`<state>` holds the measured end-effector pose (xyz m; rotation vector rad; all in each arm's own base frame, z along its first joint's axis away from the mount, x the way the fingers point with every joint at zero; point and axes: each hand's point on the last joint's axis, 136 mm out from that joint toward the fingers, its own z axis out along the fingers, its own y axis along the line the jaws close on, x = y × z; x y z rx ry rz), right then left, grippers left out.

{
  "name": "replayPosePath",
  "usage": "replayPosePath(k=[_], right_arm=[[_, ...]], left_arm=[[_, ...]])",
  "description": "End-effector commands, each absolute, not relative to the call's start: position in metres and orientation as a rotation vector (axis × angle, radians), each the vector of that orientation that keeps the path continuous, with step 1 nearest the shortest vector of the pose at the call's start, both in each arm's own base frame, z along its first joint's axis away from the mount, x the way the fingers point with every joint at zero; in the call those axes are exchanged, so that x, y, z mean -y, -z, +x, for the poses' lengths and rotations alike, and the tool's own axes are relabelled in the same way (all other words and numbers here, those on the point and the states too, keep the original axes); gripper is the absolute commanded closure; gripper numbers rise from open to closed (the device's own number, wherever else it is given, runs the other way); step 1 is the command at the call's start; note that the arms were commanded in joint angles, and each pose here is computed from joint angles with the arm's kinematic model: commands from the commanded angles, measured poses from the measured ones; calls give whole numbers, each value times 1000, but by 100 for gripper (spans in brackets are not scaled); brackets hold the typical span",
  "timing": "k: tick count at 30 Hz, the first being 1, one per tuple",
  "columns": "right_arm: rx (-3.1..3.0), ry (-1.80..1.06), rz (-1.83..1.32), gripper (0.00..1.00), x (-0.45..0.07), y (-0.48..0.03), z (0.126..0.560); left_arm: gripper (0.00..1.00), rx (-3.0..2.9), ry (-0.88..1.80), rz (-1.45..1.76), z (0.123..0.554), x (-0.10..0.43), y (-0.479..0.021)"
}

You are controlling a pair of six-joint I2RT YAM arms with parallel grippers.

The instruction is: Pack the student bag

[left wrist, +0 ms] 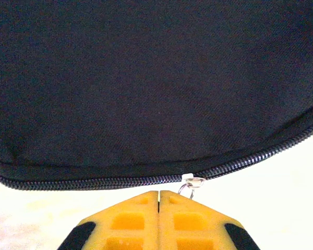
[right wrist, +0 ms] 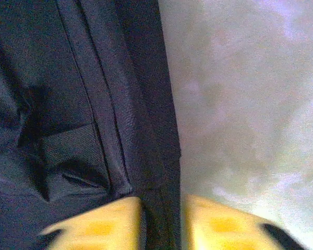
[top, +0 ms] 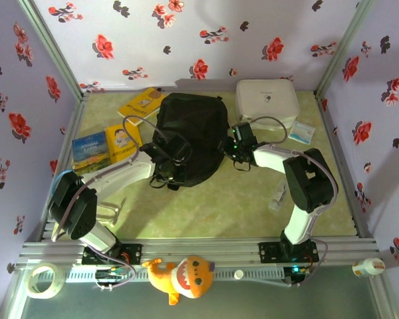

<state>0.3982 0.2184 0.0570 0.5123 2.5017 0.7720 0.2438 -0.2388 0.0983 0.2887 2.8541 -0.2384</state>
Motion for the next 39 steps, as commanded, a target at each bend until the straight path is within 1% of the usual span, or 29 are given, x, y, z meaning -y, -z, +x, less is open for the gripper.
replayPosePath(k=[1, 6, 11, 13, 15, 17, 19, 22, 23, 25, 26, 30, 35, 39], right_arm=[[-2452, -882, 551, 60, -222, -79, 396], [-2488, -980, 692, 49, -220, -80, 356], [-2499, -1022, 788, 31, -229, -77, 319], [-2485, -1079, 797, 27, -240, -82, 312], [-2475, -1138, 787, 27, -253, -85, 309], [-2473, -1182, 803, 30, -263, -83, 308], [-2467, -1208, 822, 36, -269, -77, 309], [-2442, -1241, 848, 43, -273, -73, 314], [-2446, -1228, 850, 46, -273, -69, 315], [-2473, -1188, 816, 59, -273, -65, 318], [-2499, -1151, 797, 64, -272, -60, 320], [-2515, -1019, 739, 76, -261, -53, 331], [-2488, -833, 683, 80, -237, -57, 353], [-2438, -824, 674, 81, -225, -61, 376]], left_arm=[[100, -2795, 348, 345, 246, 253, -108], [100, -2749, 470, 383, 247, 269, -107], [100, -2699, 520, 455, 247, 276, -111], [100, -2699, 528, 476, 246, 277, -112], [100, -2686, 539, 490, 246, 278, -111], [100, -2690, 535, 494, 245, 278, -108], [100, -2699, 527, 504, 245, 278, -106], [100, -2703, 524, 507, 246, 280, -109], [100, -2700, 523, 504, 247, 279, -109], [100, -2700, 495, 498, 248, 275, -110], [100, -2705, 467, 488, 248, 271, -110], [100, -2717, 327, 444, 246, 246, -108], [100, -2701, 198, 426, 243, 218, -110], [100, -2699, 171, 413, 248, 208, -98]])
